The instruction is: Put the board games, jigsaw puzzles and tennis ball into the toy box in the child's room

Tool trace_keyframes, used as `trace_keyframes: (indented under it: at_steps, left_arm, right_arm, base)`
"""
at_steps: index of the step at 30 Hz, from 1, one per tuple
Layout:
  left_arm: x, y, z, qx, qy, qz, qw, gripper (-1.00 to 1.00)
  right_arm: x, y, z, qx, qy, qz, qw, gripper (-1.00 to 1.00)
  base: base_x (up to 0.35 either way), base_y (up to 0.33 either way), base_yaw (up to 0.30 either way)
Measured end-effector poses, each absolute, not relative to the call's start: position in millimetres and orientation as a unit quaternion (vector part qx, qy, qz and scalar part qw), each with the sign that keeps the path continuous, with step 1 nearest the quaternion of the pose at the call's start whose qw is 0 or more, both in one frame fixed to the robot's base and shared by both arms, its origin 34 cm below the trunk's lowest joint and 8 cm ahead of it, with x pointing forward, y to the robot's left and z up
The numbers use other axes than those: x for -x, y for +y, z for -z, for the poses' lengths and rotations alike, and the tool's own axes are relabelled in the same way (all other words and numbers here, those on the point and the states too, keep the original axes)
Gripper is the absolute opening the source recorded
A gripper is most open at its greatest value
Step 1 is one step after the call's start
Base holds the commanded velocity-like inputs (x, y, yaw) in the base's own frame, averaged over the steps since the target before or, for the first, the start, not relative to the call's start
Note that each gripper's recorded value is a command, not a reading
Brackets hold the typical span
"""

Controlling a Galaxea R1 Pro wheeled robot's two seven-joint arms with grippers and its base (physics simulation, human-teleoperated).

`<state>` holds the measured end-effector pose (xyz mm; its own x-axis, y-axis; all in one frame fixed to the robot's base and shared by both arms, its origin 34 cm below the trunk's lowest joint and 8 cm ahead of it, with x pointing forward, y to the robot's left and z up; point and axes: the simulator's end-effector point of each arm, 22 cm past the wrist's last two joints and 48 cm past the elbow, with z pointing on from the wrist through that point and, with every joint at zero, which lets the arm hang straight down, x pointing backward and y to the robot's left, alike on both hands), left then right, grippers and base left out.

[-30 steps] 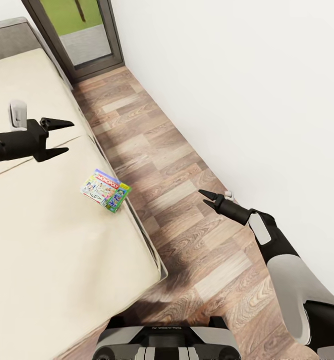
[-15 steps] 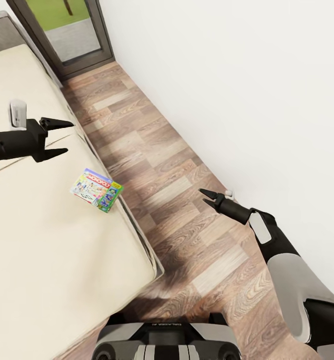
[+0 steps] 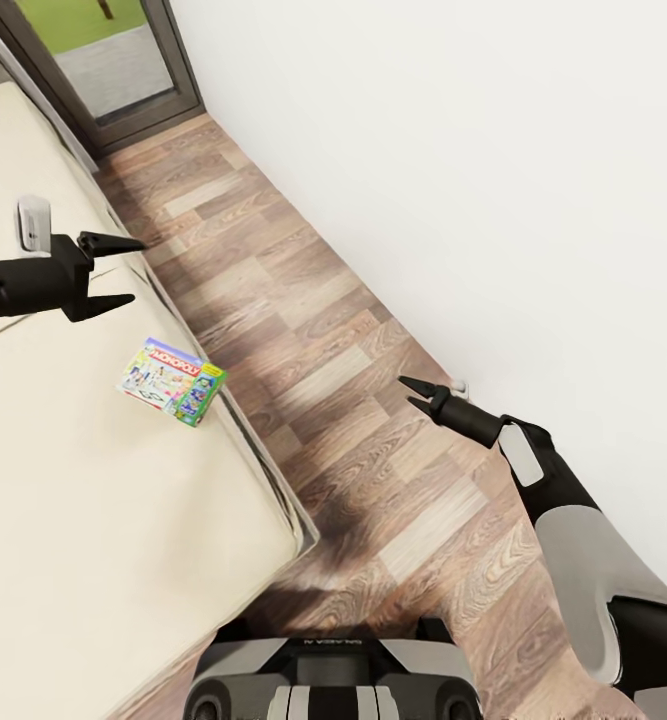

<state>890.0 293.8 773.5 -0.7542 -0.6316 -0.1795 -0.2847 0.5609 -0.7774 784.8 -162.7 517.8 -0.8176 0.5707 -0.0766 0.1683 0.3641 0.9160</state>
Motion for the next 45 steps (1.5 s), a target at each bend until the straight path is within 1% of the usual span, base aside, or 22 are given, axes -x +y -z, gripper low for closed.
trace_keyframes:
  at_steps: [12, 22, 31, 45]
  left_arm:
    - [-890, 294, -763, 0.272, 0.855, 0.382, 0.22, 1.0]
    - [-891, 294, -761, 0.273, 0.855, 0.382, 0.22, 1.0]
    - [-892, 294, -762, 0.273, 0.855, 0.383, 0.221, 1.0]
    - [-896, 291, -767, 0.27, 0.853, 0.387, 0.224, 1.0]
  right_arm:
    - [-784, -162, -516, -0.228, 0.797, -0.524, 0.197, 1.0]
    - [-784, -160, -519, -0.225, 0.792, -0.531, 0.2, 1.0]
    - [-786, -160, -521, -0.222, 0.79, -0.533, 0.204, 1.0]
    - [-790, -160, -527, -0.215, 0.789, -0.535, 0.211, 1.0]
  base:
    - [0.0, 0.0, -0.104]
    - [0.0, 0.0, -0.003]
    - [0.0, 0.0, 0.177]
    - [0.0, 0.0, 0.269]
